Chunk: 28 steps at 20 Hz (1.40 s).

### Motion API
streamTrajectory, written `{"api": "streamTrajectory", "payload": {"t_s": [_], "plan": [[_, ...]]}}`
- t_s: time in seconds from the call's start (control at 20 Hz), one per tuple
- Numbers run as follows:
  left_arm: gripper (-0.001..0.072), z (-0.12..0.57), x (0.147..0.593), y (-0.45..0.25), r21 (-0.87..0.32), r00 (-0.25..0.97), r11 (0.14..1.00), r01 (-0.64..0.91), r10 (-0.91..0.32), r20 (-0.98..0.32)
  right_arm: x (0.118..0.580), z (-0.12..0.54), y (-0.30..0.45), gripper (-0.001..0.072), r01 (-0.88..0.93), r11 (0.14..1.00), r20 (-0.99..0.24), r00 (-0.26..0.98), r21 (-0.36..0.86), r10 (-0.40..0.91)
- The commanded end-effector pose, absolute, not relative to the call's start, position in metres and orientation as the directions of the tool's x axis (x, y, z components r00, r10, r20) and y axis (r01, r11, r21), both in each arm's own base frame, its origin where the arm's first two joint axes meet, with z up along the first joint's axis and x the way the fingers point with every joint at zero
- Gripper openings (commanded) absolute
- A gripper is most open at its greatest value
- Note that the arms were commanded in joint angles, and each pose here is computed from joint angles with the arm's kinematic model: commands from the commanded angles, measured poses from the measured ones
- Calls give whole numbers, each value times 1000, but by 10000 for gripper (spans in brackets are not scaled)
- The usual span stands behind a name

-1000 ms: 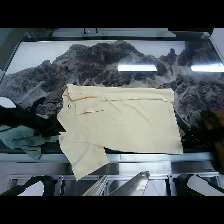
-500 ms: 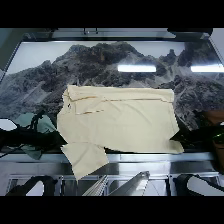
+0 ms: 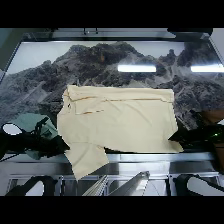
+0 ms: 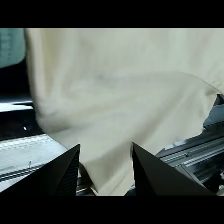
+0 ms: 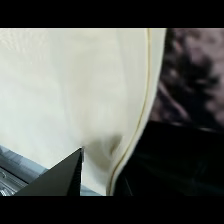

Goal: Fold the shirts.

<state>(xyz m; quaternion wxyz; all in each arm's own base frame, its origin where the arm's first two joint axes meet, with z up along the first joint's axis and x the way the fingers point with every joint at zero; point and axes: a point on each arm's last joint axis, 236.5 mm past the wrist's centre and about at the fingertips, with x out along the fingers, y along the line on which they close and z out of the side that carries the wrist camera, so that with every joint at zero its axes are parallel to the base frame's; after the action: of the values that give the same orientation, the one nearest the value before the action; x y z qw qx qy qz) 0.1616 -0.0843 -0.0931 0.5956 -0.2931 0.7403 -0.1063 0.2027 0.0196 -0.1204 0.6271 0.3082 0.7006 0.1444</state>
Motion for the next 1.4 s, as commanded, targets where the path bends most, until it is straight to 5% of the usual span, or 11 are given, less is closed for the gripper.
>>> {"api": "streamTrajectory", "payload": {"t_s": [0.0,0.35,0.7,1.35], "plan": [[332,-98,158,-80,-471,-182,806,-358,-555,-812,205,-123,17,291,250,777,-800,-14,578,600],[332,-102,148,-63,-401,-368,848,-346,-516,-774,205,-123,17,291,249,777,-801,-14,577,599],[332,-108,147,-57,-376,-371,860,-345,-493,-787,205,-123,17,291,249,777,-801,-13,577,599],[331,-117,176,-119,-582,-180,740,-336,-657,-732,206,-124,16,290,249,779,-802,-11,576,597]]}}
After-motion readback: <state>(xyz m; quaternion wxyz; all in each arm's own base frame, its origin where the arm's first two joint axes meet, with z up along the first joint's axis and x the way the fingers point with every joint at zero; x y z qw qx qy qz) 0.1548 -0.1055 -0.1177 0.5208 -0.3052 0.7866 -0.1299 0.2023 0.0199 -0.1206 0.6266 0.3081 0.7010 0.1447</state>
